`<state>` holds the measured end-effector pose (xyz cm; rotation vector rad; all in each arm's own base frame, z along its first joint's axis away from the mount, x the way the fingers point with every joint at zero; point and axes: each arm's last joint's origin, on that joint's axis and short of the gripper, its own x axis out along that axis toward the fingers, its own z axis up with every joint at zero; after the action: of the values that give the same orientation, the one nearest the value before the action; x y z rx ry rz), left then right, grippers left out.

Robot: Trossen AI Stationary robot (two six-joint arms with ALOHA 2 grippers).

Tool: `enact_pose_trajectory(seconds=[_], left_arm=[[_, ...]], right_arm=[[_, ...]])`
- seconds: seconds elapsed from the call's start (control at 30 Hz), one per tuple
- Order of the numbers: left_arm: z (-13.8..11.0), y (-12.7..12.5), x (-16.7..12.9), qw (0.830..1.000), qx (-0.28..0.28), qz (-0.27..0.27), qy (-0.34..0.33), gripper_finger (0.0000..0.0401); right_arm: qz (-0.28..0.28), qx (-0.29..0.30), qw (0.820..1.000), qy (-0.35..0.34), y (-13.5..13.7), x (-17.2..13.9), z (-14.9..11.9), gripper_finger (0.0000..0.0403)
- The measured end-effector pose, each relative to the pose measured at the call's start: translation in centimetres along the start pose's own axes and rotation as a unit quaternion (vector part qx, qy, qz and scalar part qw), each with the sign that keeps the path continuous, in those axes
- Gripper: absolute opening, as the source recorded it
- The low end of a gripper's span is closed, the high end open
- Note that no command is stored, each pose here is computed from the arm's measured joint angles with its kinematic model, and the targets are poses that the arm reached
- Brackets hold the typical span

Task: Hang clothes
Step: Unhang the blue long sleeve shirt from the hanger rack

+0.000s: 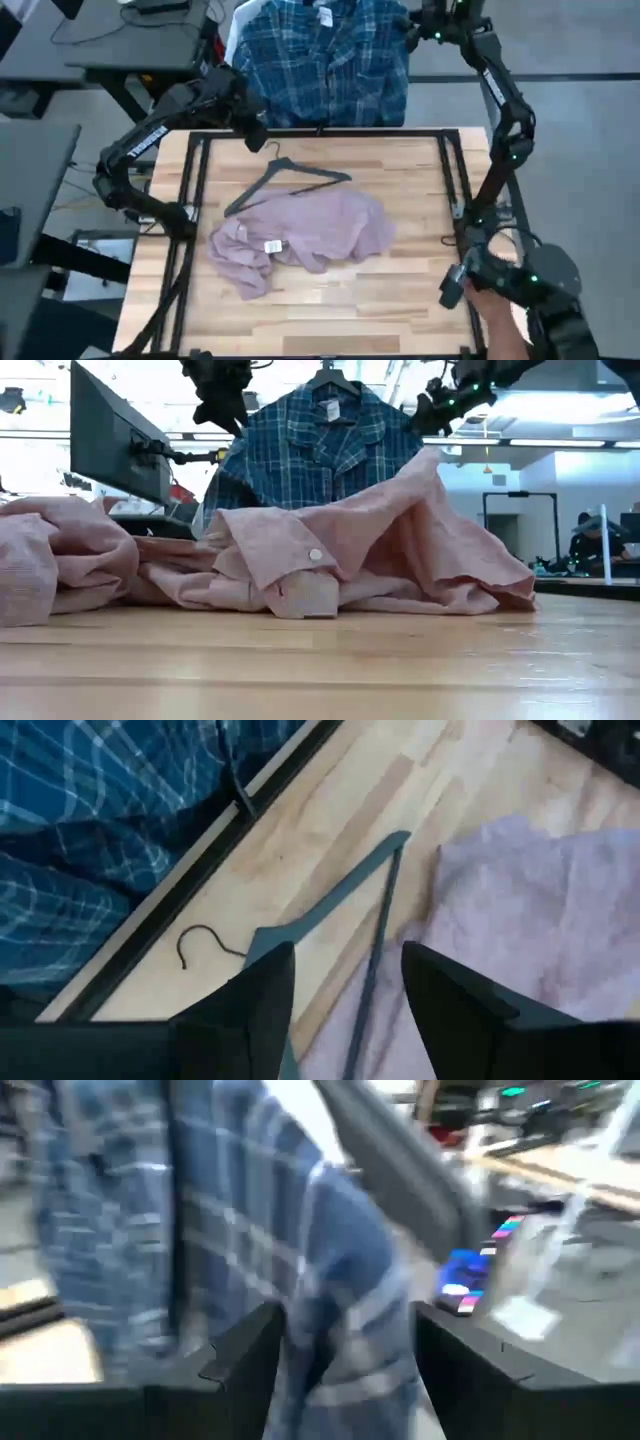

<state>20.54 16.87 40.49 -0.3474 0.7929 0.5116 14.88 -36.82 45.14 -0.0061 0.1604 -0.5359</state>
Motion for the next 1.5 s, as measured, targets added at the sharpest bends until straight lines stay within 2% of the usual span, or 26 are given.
enact_pose_trajectory(seconds=[0.27, 0.4, 0.57, 0.63, 0.73, 0.77, 0.93, 1.17, 1.3, 1.5], left_arm=[[0.0, 0.1, 0.0, 1.000, -0.001, 0.015, 0.000, 0.0168], [0.0, 0.1, 0.0, 1.000, 0.000, 0.021, -0.001, 0.0168], [0.0, 0.1, 0.0, 1.000, -0.006, 0.021, -0.001, 0.0168], [0.0, 0.1, 0.0, 1.000, -0.008, 0.021, -0.001, 0.0168], [0.0, 0.1, 0.0, 1.000, -0.012, 0.021, 0.000, 0.0168], [0.0, 0.1, 0.0, 1.000, -0.013, 0.021, 0.000, 0.0168], [0.0, 0.1, 0.0, 1.000, -0.014, 0.021, 0.001, 0.0168], [0.0, 0.1, 0.0, 1.000, -0.005, 0.021, 0.001, 0.0168], [0.0, 0.1, 0.0, 1.000, 0.004, 0.021, 0.000, 0.0168], [0.5, 0.1, -0.4, 0.999, 0.010, 0.028, -0.030, 0.0168]], right_arm=[[0.131, 0.009, 0.991, -0.034, 3.6, 0.5, 1.7, 0.0182], [0.154, 0.002, 0.988, -0.029, 4.8, 1.6, 1.6, 0.0178], [0.133, -0.003, 0.991, -0.018, 5.0, 3.0, 0.9, 0.0154], [0.128, -0.006, 0.992, -0.015, 4.9, 3.4, 0.6, 0.0119], [0.119, -0.012, 0.993, -0.013, 4.7, 3.4, 0.4, 0.0037], [0.115, -0.018, 0.993, -0.014, 4.6, 3.3, 0.5, 0.0023], [0.073, -0.028, 0.997, -0.018, 4.6, 1.3, 1.7, 0.0021], [0.044, -0.059, 0.997, -0.038, 6.0, -3.3, 4.5, 0.0021], [0.044, -0.058, 0.997, -0.022, 7.7, -5.2, 5.2, 0.0021], [0.076, -0.071, 0.994, -0.020, 11.5, -7.8, 6.6, 0.0021]])
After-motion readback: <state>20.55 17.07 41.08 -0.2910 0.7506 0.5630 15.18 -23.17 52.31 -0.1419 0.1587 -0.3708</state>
